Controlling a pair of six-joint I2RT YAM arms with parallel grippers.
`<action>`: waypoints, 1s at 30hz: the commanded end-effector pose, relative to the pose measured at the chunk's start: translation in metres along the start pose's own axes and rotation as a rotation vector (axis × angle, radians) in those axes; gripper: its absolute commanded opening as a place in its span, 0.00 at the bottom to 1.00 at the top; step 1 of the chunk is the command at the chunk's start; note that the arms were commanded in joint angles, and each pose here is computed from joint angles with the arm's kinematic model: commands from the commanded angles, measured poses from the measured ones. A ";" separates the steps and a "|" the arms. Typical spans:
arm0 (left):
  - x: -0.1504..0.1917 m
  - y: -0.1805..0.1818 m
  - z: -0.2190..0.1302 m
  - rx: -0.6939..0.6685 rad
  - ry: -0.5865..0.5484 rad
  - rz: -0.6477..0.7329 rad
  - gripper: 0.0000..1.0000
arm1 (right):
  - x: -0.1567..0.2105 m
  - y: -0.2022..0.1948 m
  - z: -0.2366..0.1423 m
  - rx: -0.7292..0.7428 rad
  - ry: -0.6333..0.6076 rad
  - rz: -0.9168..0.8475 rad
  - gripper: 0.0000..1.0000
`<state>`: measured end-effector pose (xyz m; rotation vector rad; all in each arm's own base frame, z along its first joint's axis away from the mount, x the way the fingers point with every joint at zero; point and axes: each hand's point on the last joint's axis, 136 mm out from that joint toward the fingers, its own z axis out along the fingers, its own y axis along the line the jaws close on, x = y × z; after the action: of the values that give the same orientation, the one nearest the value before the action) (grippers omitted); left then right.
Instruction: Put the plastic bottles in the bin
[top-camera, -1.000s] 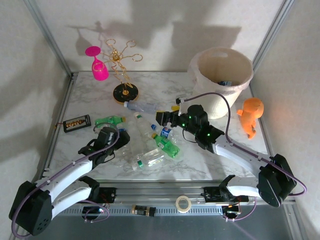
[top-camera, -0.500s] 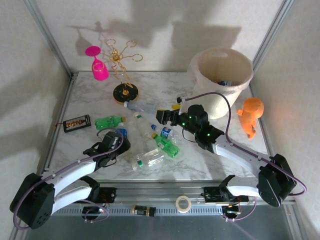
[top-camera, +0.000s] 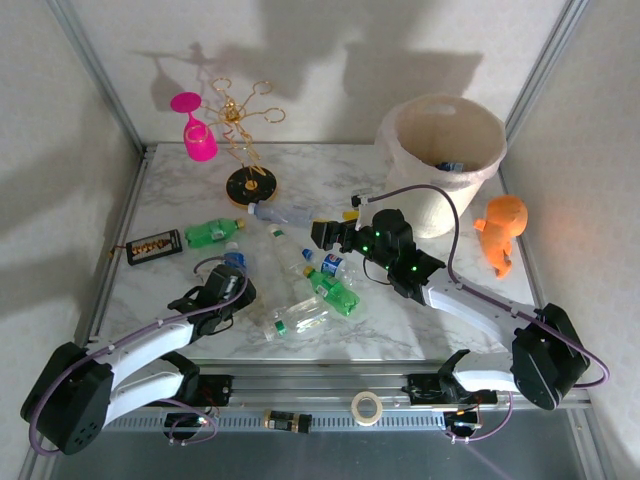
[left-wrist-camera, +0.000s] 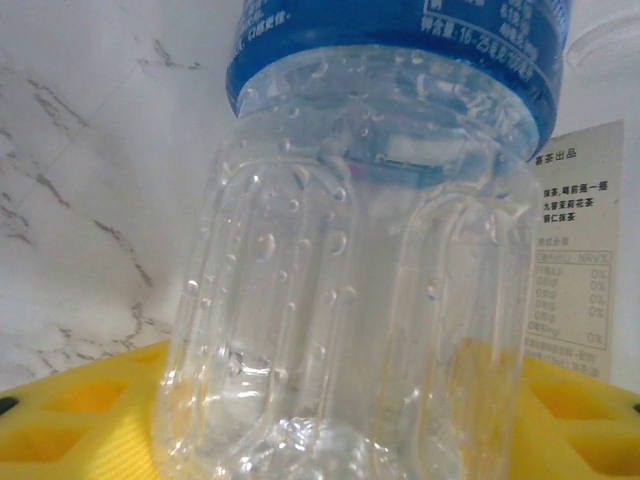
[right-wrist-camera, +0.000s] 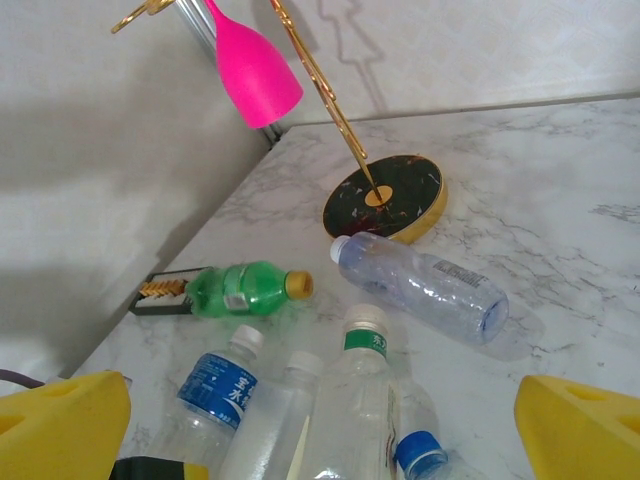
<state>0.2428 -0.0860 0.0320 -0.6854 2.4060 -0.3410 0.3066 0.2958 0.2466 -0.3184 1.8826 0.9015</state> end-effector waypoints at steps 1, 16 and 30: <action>-0.004 0.000 -0.003 0.010 -0.034 0.006 0.56 | -0.014 0.007 0.001 -0.010 -0.039 0.007 0.99; -0.035 -0.039 -0.045 0.247 -0.151 -0.096 0.49 | -0.018 0.008 0.000 -0.012 -0.045 0.004 0.99; -0.071 -0.134 -0.107 0.691 -0.291 -0.013 0.46 | -0.019 0.070 0.008 -0.358 0.004 0.054 0.99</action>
<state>0.2716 -0.1293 0.1587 -0.5155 1.9573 -0.8311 0.2937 0.3272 0.2650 -0.4176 1.8286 1.1199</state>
